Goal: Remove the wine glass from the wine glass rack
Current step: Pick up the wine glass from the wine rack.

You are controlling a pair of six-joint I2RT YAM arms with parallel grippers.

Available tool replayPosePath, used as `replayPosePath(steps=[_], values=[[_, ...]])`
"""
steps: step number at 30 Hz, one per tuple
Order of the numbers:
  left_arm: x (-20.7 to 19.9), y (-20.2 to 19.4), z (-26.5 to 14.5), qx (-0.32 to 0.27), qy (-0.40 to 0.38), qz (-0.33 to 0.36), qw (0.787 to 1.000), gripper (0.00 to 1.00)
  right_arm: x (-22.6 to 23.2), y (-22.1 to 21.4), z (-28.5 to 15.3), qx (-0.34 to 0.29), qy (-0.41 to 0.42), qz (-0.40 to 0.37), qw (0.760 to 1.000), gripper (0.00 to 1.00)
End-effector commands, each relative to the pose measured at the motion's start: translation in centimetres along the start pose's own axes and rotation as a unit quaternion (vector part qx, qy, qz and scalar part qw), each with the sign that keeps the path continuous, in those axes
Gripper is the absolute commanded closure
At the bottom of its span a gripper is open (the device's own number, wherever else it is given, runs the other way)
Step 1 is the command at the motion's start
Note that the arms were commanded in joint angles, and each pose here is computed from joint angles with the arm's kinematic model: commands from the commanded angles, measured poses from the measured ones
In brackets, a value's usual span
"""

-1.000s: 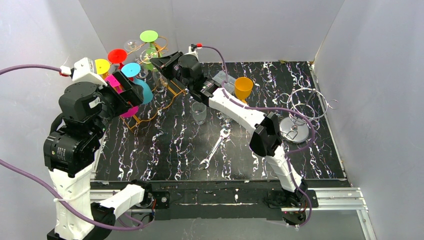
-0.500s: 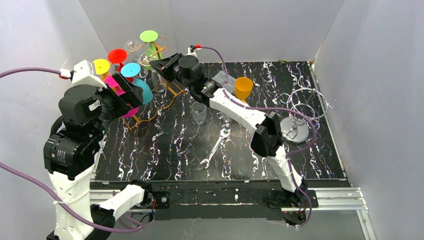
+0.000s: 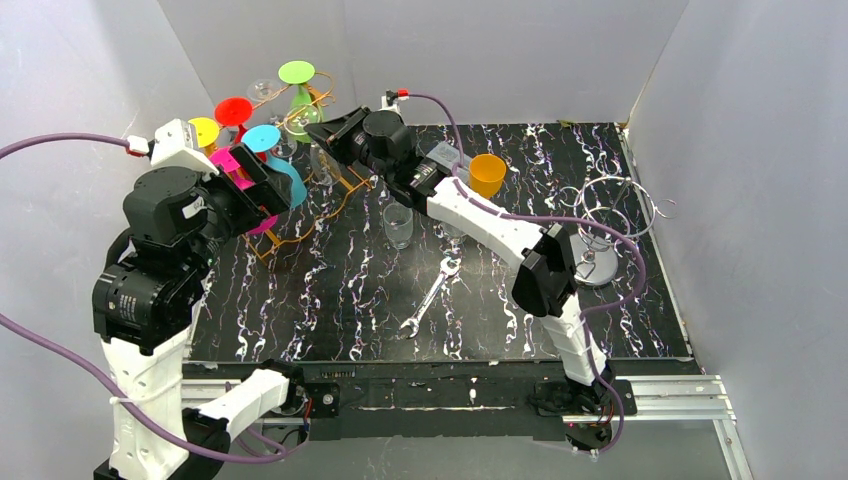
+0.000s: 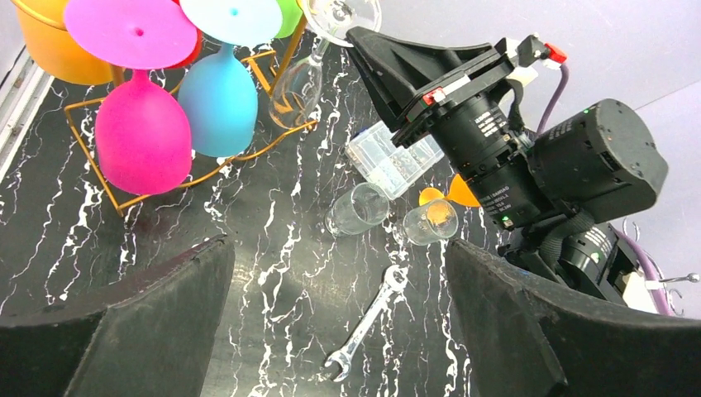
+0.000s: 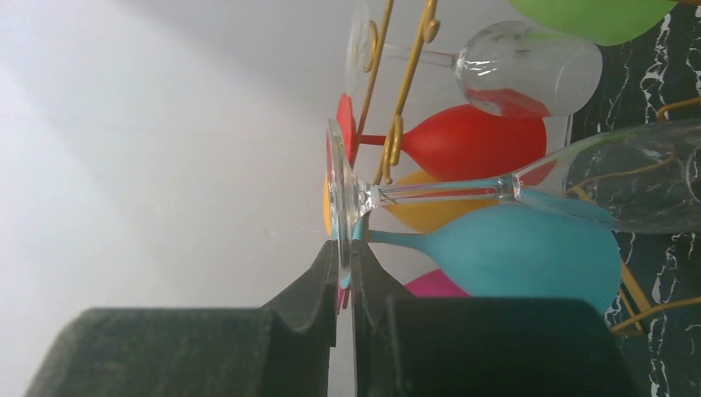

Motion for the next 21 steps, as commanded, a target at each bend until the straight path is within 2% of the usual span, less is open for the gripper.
replayPosePath(steps=[1,9,15,21], values=[[-0.3,-0.1,0.6,0.005,-0.005,-0.003,1.000,0.02,5.8,1.7,-2.5,-0.015,0.070,0.001,0.997,0.99],[-0.3,-0.3,1.4,0.013,0.004,0.003,1.000,0.08,5.9,1.7,-3.2,-0.007,0.069,-0.004,0.998,0.99],[-1.6,-0.4,2.5,0.038,-0.015,-0.009,0.999,0.29,5.7,2.0,-5.6,0.004,0.056,-0.025,0.998,0.99],[-3.2,-1.5,4.2,0.082,-0.047,-0.040,0.995,0.47,5.7,3.7,-10.2,0.007,0.056,-0.034,0.998,0.99]])
Point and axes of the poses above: each gripper's point midway between its finger pads, its own z axis out along the fingers, its own x axis along the line the jaws close on, y = z × x, the point moved 6 cm from there along -z, back along the fingers, and after that the axes turned 9 degrees about -z, right-handed, at the moved point
